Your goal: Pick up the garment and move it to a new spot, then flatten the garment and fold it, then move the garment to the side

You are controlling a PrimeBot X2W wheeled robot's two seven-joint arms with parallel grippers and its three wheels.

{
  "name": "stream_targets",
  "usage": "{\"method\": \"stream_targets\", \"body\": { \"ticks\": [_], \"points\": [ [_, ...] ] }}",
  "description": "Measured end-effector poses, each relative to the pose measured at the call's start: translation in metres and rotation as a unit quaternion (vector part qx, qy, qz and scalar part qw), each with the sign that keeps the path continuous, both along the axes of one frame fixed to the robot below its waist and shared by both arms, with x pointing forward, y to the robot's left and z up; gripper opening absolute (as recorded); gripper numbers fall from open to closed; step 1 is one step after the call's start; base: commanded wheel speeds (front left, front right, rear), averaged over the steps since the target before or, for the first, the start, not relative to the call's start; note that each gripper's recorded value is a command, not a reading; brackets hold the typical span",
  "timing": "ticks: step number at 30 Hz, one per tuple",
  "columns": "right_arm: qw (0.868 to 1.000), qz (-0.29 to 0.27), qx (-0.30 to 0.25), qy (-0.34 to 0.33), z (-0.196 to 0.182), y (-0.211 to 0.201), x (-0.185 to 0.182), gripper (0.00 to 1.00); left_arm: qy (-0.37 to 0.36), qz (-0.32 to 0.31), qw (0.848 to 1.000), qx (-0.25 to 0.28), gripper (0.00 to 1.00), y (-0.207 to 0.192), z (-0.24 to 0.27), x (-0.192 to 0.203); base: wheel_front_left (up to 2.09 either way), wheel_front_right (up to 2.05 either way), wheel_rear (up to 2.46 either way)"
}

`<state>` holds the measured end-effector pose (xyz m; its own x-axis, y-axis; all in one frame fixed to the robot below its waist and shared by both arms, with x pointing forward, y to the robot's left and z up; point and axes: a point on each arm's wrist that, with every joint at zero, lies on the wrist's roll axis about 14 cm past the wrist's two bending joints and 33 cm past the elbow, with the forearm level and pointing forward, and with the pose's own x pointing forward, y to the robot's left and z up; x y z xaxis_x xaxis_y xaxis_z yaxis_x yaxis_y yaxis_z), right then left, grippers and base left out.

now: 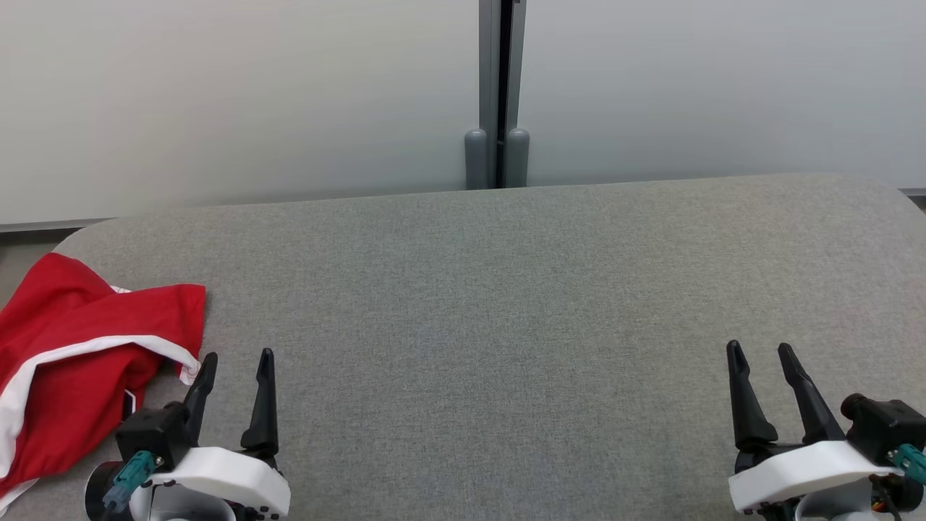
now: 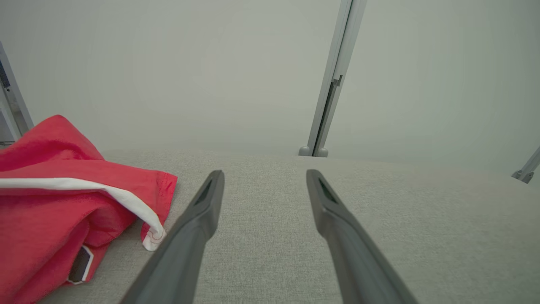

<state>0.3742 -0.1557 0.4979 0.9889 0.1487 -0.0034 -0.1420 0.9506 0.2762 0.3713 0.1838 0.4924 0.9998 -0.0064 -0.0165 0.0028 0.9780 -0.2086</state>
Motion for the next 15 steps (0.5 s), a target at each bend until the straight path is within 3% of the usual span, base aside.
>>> {"method": "stream_targets", "body": {
  "ticks": [15],
  "points": [
    [0.999,0.018,-0.048,-0.003,-0.004,0.009,-0.003,1.00,0.009,-0.003,0.998,0.064,1.00,-0.001,-0.011,-0.003,0.00,0.00,0.00]
  ]
}}
